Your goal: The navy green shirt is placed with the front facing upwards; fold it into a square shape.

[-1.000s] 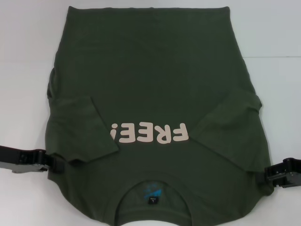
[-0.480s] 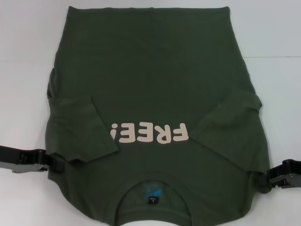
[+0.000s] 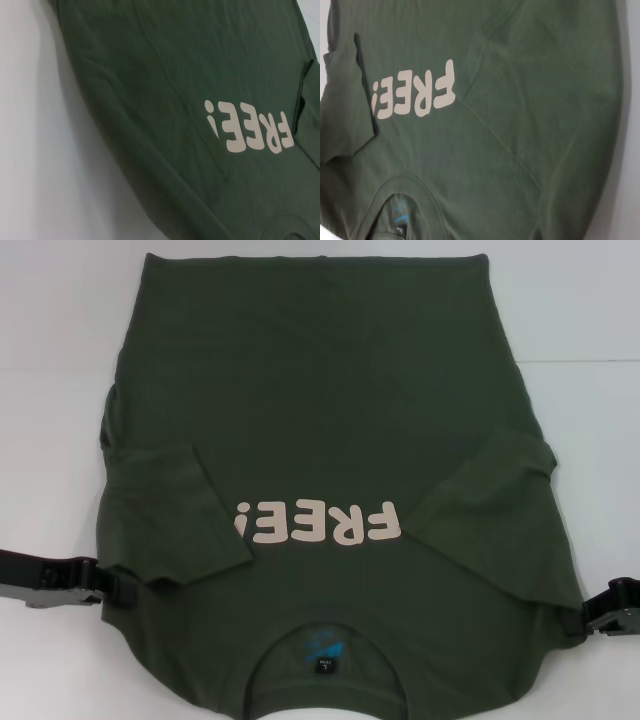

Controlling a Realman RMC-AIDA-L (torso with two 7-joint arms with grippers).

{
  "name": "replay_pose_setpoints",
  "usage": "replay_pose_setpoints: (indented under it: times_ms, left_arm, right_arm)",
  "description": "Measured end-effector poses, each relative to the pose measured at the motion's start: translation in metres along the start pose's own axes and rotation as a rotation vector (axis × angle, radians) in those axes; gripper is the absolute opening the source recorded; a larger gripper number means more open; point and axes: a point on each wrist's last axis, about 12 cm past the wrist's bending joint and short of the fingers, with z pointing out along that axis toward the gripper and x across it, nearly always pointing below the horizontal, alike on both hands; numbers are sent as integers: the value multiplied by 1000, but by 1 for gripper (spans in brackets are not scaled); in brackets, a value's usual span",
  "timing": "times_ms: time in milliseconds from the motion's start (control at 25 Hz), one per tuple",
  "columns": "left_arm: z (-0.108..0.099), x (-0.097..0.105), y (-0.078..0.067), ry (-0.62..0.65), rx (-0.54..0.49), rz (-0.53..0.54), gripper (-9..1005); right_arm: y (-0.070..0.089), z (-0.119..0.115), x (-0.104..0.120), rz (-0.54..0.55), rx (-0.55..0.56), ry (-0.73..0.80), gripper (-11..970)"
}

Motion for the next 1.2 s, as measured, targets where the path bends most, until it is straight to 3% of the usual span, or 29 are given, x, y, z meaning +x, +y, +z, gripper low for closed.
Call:
replay_pose_setpoints:
  times_ms: [520, 1200]
  left_arm:
    - [-1, -1, 0, -2, 1, 2, 55]
    - [-9, -1, 4, -75, 30, -16, 56]
  right_arm:
    - [-1, -11, -1, -19, -24, -22, 43]
    - [-13, -34, 5, 16, -161, -234, 22]
